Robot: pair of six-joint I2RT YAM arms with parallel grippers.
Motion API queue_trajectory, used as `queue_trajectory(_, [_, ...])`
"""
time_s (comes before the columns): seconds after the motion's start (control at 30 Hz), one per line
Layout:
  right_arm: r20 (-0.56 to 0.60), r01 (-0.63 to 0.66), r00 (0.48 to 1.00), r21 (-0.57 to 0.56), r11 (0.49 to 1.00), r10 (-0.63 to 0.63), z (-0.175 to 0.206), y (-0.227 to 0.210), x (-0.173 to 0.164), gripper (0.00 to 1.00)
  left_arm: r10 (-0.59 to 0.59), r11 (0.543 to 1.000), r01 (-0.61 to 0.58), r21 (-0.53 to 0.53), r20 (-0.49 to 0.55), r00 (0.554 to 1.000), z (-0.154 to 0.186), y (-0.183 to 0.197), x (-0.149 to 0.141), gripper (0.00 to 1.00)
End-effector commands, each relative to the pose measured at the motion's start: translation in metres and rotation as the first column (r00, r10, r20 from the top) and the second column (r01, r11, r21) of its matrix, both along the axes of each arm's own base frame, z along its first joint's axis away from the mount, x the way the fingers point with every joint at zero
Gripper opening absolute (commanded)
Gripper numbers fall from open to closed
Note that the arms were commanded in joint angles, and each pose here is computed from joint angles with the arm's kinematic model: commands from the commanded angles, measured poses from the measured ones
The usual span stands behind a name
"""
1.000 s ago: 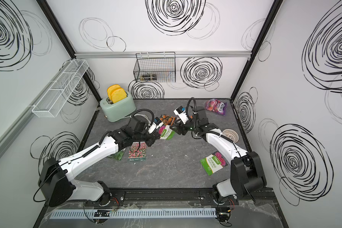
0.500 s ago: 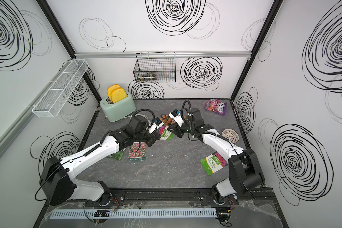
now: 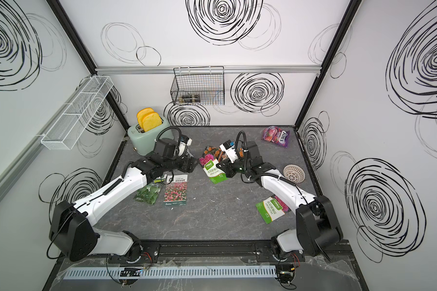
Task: Arrange the seed packets in a row
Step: Pick up the seed packet from the center of the board, then place the seed packet at the center of the board.
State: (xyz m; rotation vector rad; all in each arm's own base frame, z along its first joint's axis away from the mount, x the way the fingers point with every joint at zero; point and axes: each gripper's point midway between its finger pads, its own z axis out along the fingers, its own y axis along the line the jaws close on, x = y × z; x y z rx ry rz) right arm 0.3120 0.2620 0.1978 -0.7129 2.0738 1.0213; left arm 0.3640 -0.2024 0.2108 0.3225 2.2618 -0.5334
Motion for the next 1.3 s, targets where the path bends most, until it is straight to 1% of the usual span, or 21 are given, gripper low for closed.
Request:
queue_trajectory(0.0, [-0.136, 0.14, 0.982, 0.082, 0.987, -0.128, 0.0, 0.003, -0.003, 0.0, 0.193, 0.962, -0.205, -0.183, -0.077, 0.978, 0.01, 0.029, 0.006, 0.8])
queue_trajectory(0.1, [-0.271, 0.224, 0.944, 0.102, 0.969, -0.19, -0.014, 0.012, -0.01, 0.0, 0.269, 0.93, -0.296, -0.215, -0.148, 0.952, -0.003, 0.051, 0.001, 0.81])
queue_trajectory(0.17, [-0.341, 0.253, 0.917, 0.098, 0.963, -0.206, -0.023, 0.024, -0.014, 0.0, 0.311, 0.908, -0.351, -0.23, -0.192, 0.931, -0.012, 0.063, -0.004, 0.82])
queue_trajectory(0.27, [-0.438, 0.28, 0.871, 0.072, 0.957, -0.222, -0.038, 0.041, -0.018, 0.0, 0.349, 0.885, -0.403, -0.233, -0.24, 0.906, -0.024, 0.077, -0.012, 0.84])
queue_trajectory(0.4, [-0.525, 0.317, 0.807, -0.001, 0.948, -0.27, -0.071, 0.052, -0.02, 0.0, 0.392, 0.853, -0.463, -0.24, -0.29, 0.873, -0.039, 0.096, -0.022, 0.86])
queue_trajectory(0.53, [-0.58, 0.359, 0.752, -0.038, 0.933, -0.313, -0.097, 0.056, -0.017, 0.0, 0.409, 0.836, -0.486, -0.255, -0.301, 0.861, -0.042, 0.107, -0.03, 0.87])
queue_trajectory(0.63, [-0.604, 0.398, 0.715, -0.062, 0.915, -0.352, -0.112, 0.056, -0.011, 0.0, 0.412, 0.835, -0.489, -0.254, -0.3, 0.86, -0.042, 0.108, -0.033, 0.87])
queue_trajectory(0.9, [-0.642, 0.431, 0.655, -0.117, 0.895, -0.399, -0.142, 0.063, 0.0, 0.0, 0.404, 0.834, -0.485, -0.261, -0.31, 0.861, -0.048, 0.104, -0.036, 0.87])
queue_trajectory(1.07, [-0.631, 0.439, 0.639, -0.17, 0.882, -0.44, -0.152, 0.061, 0.002, 0.0, 0.403, 0.837, -0.484, -0.256, -0.309, 0.861, -0.051, 0.102, -0.037, 0.87])
queue_trajectory(1.27, [-0.635, 0.43, 0.621, -0.215, 0.877, -0.46, -0.164, 0.061, -0.004, 0.0, 0.41, 0.837, -0.492, -0.241, -0.318, 0.855, -0.059, 0.102, -0.041, 0.87])
